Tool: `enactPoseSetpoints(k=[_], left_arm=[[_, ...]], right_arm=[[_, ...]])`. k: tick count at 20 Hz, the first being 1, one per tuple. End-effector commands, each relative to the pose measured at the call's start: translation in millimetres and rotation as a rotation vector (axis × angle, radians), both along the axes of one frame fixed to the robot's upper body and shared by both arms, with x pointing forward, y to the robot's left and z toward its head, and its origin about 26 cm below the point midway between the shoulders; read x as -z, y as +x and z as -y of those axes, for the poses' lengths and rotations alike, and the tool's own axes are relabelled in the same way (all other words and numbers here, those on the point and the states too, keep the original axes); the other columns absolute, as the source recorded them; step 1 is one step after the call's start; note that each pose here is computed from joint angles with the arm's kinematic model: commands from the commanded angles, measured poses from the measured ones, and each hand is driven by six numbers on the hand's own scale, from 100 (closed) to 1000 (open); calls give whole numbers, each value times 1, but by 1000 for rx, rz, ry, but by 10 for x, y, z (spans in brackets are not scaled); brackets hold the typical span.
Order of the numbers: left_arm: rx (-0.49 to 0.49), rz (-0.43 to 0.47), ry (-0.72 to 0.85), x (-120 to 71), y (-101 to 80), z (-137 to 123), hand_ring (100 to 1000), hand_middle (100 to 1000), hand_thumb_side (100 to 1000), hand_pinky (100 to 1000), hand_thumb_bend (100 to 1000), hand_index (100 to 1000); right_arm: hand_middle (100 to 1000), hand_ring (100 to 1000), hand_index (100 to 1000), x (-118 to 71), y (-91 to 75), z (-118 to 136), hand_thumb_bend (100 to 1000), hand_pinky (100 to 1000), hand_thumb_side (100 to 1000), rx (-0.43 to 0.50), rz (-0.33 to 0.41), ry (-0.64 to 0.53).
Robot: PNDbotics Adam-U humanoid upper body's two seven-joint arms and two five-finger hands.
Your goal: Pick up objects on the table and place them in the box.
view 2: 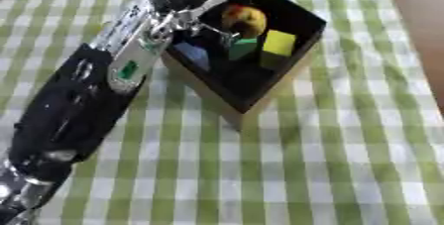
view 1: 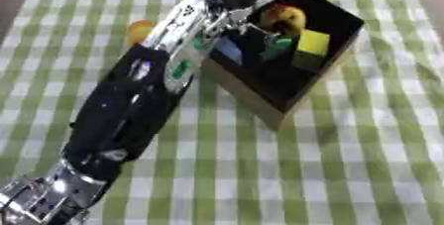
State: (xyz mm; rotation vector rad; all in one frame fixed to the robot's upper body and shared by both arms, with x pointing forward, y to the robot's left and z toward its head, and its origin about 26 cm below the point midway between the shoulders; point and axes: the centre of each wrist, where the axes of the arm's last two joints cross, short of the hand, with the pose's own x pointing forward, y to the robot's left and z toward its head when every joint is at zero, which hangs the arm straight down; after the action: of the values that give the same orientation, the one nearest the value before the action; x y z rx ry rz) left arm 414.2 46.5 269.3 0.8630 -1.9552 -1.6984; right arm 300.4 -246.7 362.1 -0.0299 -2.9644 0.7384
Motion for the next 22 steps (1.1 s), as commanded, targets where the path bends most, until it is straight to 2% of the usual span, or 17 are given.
enactPoseSetpoints(k=[1, 5, 6, 7, 9, 10, 11, 12, 13, 14, 17, 19, 22], left_arm=[[17, 15, 7, -34, -13, 38, 597, 571, 100, 671, 152, 665], [20, -17, 35, 27, 12, 26, 677, 679, 150, 725, 222, 772], [20, -24, 46, 34, 14, 24, 766, 772, 237, 799, 286, 847], [21, -29, 58, 35, 15, 21, 789, 796, 273, 821, 318, 866], [16, -34, 69, 32, 18, 6, 815, 820, 298, 841, 341, 886], [11, -32, 68, 27, 19, -4, 836, 842, 379, 860, 402, 904], [4, -27, 65, 18, 20, -15, 838, 844, 394, 862, 413, 905], [-3, -17, 57, -1, 20, -28, 845, 852, 496, 867, 462, 914], [-9, -7, 47, -23, 19, -40, 845, 852, 503, 867, 465, 914], [-14, 6, 36, -50, 15, -54, 846, 853, 548, 868, 488, 917], [-25, 35, -6, -126, -3, -102, 842, 848, 552, 862, 475, 912], [-32, 50, -34, -184, -19, -149, 828, 832, 511, 846, 419, 897], [-44, 76, -68, -301, -54, -242, 817, 820, 473, 834, 389, 887]], right_arm=[[658, 834, 853, -67, -57, 20, 100, 853, 545, 7, 25, -4], [657, 834, 853, -60, -55, 27, 100, 853, 545, 11, 23, -5], [657, 835, 853, -59, -55, 28, 100, 853, 545, 11, 22, -5], [657, 835, 853, -58, -55, 29, 100, 853, 545, 12, 21, -4], [657, 835, 853, -56, -54, 30, 100, 852, 545, 12, 21, -5], [657, 835, 853, -54, -54, 31, 100, 852, 545, 13, 20, -5], [657, 835, 853, -51, -53, 34, 100, 852, 545, 14, 19, -6], [657, 835, 852, -47, -52, 37, 100, 852, 544, 16, 17, -6], [657, 835, 852, -42, -51, 39, 100, 852, 544, 18, 15, -7], [657, 835, 852, -39, -51, 41, 100, 852, 544, 19, 13, -8], [658, 835, 852, -39, -51, 44, 100, 852, 545, 20, 13, -6], [658, 835, 852, -37, -51, 49, 100, 851, 544, 23, 12, -6], [659, 835, 852, -34, -51, 60, 100, 851, 545, 27, 11, -3]])
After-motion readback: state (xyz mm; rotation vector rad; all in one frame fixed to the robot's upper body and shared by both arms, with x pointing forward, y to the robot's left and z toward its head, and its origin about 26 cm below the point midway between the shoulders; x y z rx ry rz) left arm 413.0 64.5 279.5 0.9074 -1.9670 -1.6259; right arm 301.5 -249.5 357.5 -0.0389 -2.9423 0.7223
